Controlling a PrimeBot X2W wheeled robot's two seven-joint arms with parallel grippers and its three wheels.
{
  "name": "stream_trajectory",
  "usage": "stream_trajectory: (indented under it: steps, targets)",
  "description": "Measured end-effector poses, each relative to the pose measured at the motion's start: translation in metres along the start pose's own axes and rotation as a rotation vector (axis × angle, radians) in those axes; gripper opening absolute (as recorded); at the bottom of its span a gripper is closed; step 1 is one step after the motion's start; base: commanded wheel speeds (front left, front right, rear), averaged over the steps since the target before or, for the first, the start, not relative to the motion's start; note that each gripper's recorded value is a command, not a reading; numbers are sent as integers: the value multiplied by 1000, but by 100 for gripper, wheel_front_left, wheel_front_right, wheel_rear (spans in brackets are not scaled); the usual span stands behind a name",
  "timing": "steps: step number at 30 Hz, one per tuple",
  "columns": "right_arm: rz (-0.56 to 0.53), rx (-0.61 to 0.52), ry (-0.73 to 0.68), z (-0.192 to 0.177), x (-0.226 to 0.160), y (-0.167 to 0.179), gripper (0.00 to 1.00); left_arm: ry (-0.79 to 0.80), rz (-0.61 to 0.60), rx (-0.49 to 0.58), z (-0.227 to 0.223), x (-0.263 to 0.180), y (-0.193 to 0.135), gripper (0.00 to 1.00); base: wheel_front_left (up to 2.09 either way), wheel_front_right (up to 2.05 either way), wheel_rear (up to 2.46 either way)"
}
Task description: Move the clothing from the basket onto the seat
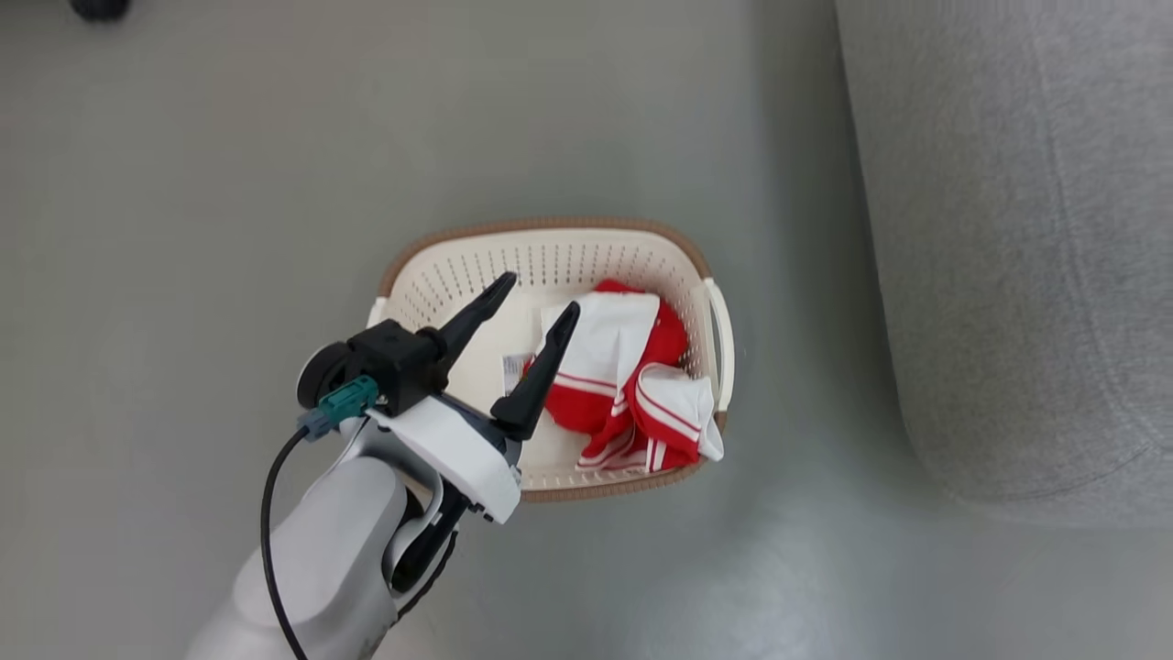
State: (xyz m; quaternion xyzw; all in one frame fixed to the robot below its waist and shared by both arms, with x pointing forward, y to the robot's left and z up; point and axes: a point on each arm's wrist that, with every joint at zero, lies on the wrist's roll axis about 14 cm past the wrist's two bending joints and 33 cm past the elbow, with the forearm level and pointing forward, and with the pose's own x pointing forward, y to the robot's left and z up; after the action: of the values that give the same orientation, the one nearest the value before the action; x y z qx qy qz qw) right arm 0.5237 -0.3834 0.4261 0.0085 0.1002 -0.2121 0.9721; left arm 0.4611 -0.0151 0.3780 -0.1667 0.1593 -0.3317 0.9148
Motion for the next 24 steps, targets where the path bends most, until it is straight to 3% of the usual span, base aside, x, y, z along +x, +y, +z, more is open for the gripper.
stream_trajectory:
  steps: [13, 24]
  targets:
    - [230, 39, -121, 50, -53, 59, 100, -120, 155, 18, 44, -57, 2, 100, 0, 0, 0]
    - [512, 66, -238, 90, -108, 147, 100, -266, 410, 62, 84, -134, 48, 100, 0, 0, 0]
